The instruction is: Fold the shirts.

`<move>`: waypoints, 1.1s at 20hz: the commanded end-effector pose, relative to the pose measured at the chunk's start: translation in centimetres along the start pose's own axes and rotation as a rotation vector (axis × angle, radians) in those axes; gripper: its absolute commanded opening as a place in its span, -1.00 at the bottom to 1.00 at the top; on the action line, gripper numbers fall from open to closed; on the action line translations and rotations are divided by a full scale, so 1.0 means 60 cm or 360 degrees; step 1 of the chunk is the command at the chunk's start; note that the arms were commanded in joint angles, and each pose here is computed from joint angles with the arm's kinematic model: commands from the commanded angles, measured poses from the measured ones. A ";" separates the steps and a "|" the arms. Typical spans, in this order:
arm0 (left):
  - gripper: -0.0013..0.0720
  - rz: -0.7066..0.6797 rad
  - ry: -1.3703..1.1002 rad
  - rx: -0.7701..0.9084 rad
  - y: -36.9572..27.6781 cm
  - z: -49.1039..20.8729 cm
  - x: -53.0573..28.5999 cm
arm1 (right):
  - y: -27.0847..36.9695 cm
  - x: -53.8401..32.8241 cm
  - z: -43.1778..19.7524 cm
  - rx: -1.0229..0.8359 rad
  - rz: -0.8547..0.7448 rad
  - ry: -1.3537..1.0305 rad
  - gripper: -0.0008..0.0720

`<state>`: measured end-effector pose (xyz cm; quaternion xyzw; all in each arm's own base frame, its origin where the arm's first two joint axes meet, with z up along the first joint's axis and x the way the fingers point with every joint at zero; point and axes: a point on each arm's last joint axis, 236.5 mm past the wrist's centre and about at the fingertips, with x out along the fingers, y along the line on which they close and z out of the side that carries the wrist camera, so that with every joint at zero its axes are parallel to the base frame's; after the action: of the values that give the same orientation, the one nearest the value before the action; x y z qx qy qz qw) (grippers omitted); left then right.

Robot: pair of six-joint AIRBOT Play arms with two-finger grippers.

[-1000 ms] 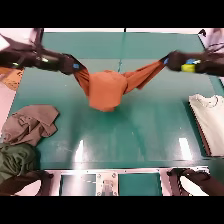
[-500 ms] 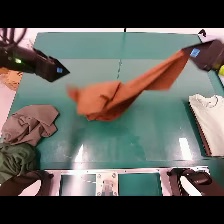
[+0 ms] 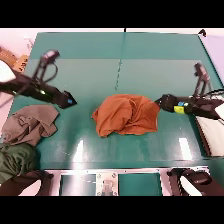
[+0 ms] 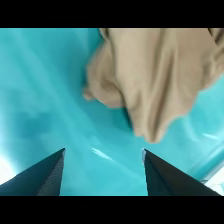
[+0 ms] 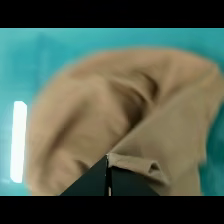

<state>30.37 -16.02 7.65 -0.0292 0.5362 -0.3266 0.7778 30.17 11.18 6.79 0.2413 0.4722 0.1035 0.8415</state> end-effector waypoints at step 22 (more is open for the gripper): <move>-0.90 -0.0169 -0.0210 -0.0120 -0.039 0.023 0.162 | -0.066 0.040 0.008 -0.0040 -0.0220 0.0065 -0.94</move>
<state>30.02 -26.54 -2.93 -0.1473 0.5095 -0.3485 0.7729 31.37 8.99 1.44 0.2030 0.5136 0.0544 0.8319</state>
